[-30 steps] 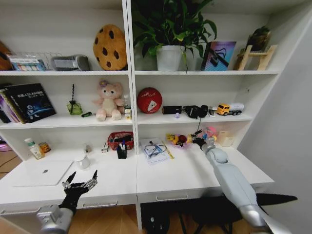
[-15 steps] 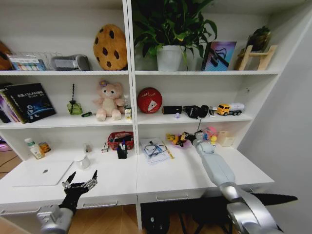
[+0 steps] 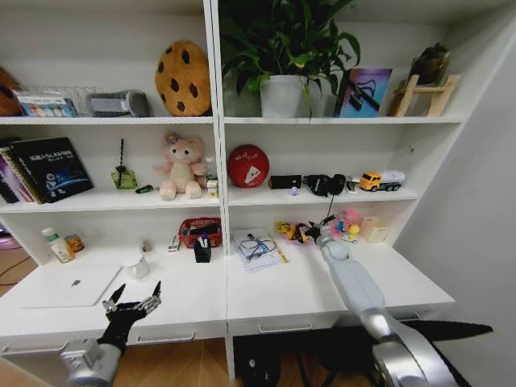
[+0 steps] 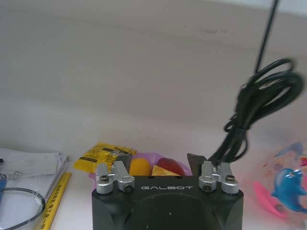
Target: Organize the objects on the table.
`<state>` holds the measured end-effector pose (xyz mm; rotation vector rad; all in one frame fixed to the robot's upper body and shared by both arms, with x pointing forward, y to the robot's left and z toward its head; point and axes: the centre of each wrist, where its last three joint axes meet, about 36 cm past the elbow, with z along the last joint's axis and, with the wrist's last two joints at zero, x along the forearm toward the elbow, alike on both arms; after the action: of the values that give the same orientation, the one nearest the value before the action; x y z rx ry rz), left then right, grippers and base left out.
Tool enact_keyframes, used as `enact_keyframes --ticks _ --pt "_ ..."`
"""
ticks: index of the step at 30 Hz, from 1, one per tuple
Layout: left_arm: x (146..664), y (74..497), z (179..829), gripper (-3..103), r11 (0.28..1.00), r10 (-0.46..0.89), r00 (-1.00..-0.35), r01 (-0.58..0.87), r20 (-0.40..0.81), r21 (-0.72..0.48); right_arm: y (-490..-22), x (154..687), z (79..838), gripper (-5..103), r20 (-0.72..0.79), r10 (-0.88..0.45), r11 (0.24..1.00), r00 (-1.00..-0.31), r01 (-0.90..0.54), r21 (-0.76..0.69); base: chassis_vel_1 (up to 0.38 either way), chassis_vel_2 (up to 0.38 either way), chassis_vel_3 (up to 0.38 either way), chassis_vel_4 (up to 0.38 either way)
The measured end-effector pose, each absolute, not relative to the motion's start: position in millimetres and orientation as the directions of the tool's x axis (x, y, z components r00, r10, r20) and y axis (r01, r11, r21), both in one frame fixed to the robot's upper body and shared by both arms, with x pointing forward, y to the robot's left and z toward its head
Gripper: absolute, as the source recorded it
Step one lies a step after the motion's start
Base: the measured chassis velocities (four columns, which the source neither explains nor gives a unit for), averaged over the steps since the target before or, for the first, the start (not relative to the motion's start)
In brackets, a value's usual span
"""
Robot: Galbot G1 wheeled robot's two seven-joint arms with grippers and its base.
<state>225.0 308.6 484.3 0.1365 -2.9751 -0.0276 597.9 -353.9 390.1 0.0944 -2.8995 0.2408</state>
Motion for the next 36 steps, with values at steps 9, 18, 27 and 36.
enact_keyframes --ticks 9,18,27,36 --pt "225.0 308.6 484.4 100 0.996 -0.093 -0.983 -0.090 0.162 0.026 -343.4 464.3 414.4 98 0.227 0.021 0.992 -0.974 -0.009 -0.128 0.000 0.000 0.000 0.000" --pt "224.9 308.6 484.3 100 0.996 -0.092 -0.983 -0.089 0.162 0.026 -296.6 362.0 463.0 100 0.181 0.008 0.992 -0.983 -0.016 -0.128 0.000 0.000 0.000 0.000" --pt "224.9 308.6 484.3 100 0.996 -0.093 -0.983 -0.090 0.162 0.026 -266.4 340.8 484.1 100 0.138 -0.033 0.988 -0.990 -0.054 -0.146 0.023 0.030 -0.037 -0.031" --pt "224.9 308.6 484.3 100 0.996 -0.093 -0.982 -0.090 0.162 0.026 -261.0 341.3 480.6 100 0.142 -0.056 0.981 -0.988 -0.081 -0.178 0.169 0.180 -0.169 -0.180"
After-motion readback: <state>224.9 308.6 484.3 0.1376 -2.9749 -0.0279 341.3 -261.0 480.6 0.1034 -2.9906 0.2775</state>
